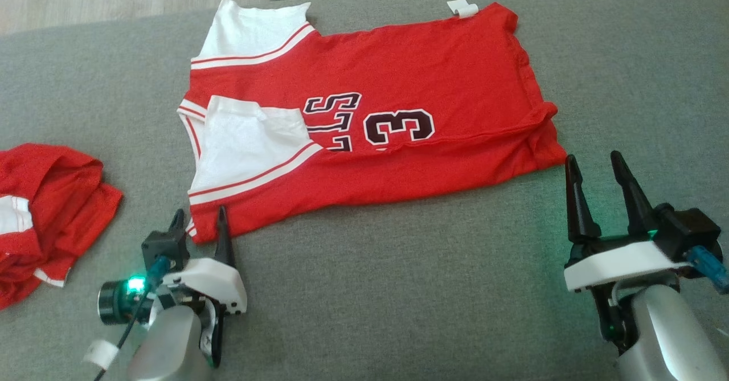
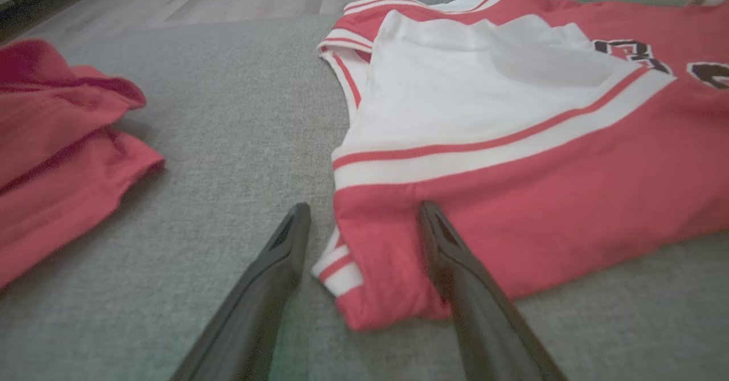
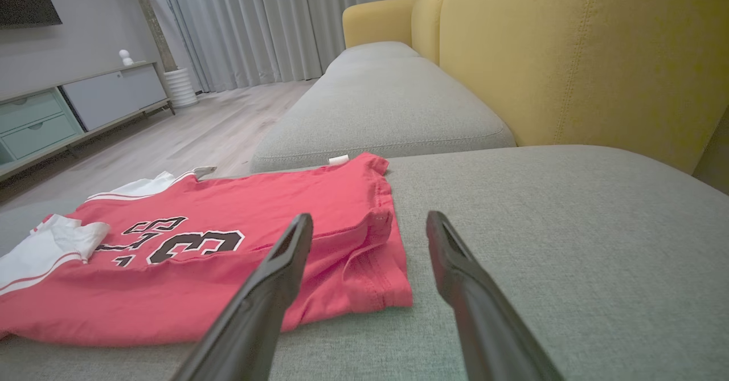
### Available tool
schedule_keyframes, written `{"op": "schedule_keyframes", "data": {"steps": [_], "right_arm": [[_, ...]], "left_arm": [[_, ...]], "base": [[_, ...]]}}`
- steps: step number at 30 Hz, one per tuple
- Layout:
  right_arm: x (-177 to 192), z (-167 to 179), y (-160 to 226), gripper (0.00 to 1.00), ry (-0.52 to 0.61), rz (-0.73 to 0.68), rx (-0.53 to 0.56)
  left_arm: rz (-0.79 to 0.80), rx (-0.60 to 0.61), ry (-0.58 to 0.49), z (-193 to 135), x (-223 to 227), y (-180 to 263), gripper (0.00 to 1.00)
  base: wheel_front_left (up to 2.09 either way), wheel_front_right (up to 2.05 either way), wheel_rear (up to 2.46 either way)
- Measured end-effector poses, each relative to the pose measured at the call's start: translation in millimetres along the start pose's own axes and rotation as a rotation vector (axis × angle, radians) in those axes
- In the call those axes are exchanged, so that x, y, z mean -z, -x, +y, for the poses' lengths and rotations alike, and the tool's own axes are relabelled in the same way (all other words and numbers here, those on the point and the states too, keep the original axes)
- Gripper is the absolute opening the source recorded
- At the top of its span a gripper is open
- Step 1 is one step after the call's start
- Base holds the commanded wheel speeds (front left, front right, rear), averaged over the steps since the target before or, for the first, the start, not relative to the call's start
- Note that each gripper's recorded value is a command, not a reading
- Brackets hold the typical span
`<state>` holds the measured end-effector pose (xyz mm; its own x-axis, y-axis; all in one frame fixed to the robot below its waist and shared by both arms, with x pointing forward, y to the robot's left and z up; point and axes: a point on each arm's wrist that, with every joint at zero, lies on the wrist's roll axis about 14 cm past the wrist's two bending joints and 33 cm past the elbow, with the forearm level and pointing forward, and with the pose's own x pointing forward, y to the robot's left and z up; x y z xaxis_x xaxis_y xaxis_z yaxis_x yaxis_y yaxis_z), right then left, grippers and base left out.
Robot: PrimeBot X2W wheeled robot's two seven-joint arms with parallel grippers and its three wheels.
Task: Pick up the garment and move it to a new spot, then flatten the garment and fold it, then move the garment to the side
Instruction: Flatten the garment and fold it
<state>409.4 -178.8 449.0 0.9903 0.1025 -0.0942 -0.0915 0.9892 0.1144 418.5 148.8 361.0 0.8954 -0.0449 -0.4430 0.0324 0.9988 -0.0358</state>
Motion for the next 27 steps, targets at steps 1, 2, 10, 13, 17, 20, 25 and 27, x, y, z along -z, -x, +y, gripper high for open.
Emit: {"op": "schedule_keyframes", "data": {"steps": [1, 2, 10, 13, 17, 20, 25, 27], "right_arm": [[-1, -1, -1, 1.0, -0.003, -0.002, 0.003], [-1, -2, -1, 1.0, -0.007, -0.003, 0.007], [5, -6, 0, 1.0, -0.01, 0.017, 0.02], [21, -12, 2, 1.0, -0.014, 0.066, 0.041], [43, -21, -2, 1.0, -0.027, 0.148, 0.082], [42, -15, -17, 1.0, -0.011, 0.163, 0.061], [43, 3, -43, 1.0, 0.072, 0.191, -0.012], [47, 4, -44, 1.0, 0.117, 0.211, -0.028]], "left_arm": [[0.008, 0.001, -0.003, 0, 1, -2, 1.0], [0.018, 0.001, -0.006, 0, 2, -4, 1.0], [0.039, 0.041, -0.013, -7, -2, -11, 0.0], [-0.003, 0.052, -0.017, -8, -8, -8, 0.0], [-0.091, 0.074, -0.032, -11, -29, -5, 0.0], [-0.165, 0.091, -0.041, -14, -49, -1, 0.0], [-0.234, 0.11, -0.049, -20, -64, 9, 0.0], [-0.238, 0.115, -0.051, -21, -64, 10, 0.0]], "base": [[0.0, 0.0, 0.0], [0.0, 0.0, 0.0], [0.0, 0.0, 0.0], [0.0, 0.0, 0.0], [0.0, 0.0, 0.0], [0.0, 0.0, 0.0], [0.0, 0.0, 0.0], [0.0, 0.0, 0.0]]}}
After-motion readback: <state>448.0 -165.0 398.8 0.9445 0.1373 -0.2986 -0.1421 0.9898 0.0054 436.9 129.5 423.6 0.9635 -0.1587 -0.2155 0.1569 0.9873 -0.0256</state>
